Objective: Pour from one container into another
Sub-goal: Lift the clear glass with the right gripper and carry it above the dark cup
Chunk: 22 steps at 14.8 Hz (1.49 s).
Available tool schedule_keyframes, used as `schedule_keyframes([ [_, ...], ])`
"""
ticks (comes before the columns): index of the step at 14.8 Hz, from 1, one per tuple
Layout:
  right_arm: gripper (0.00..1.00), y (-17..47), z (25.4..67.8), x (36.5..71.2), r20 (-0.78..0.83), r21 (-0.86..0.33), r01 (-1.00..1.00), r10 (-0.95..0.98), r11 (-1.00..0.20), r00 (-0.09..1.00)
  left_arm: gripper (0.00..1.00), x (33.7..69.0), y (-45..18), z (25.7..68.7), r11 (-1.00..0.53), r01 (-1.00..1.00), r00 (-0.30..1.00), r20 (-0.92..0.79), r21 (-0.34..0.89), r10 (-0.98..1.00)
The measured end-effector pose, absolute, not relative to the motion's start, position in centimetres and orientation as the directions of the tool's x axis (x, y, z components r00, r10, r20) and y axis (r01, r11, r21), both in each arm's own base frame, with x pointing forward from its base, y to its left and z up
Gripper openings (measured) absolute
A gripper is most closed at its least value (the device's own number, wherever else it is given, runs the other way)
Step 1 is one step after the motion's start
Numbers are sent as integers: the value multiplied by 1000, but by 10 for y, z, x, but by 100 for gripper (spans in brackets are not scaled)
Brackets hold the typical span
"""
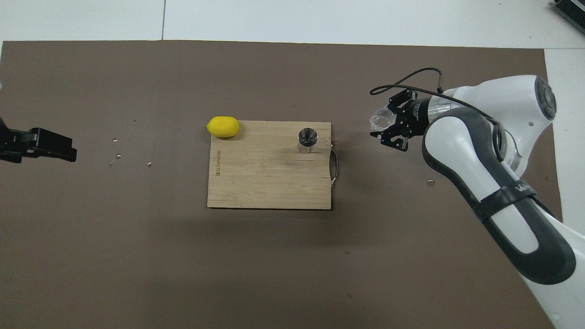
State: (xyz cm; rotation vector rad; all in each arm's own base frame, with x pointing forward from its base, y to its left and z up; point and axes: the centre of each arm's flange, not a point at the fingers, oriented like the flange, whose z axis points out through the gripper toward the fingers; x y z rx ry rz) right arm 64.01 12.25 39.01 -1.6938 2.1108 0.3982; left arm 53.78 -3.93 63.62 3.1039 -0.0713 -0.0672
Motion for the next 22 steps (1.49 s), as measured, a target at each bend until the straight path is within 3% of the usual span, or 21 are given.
schedule_keyframes([
  [8,51,201,406,641,-383,-48,-977,-907,208,-175,100,538,-39,636,-998,-45,998,-44,37,-47],
  [22,51,250,415,637,-306,-84,-972,-934,217,-182,100,538,-39,636,-998,-45,998,-44,37,-47],
])
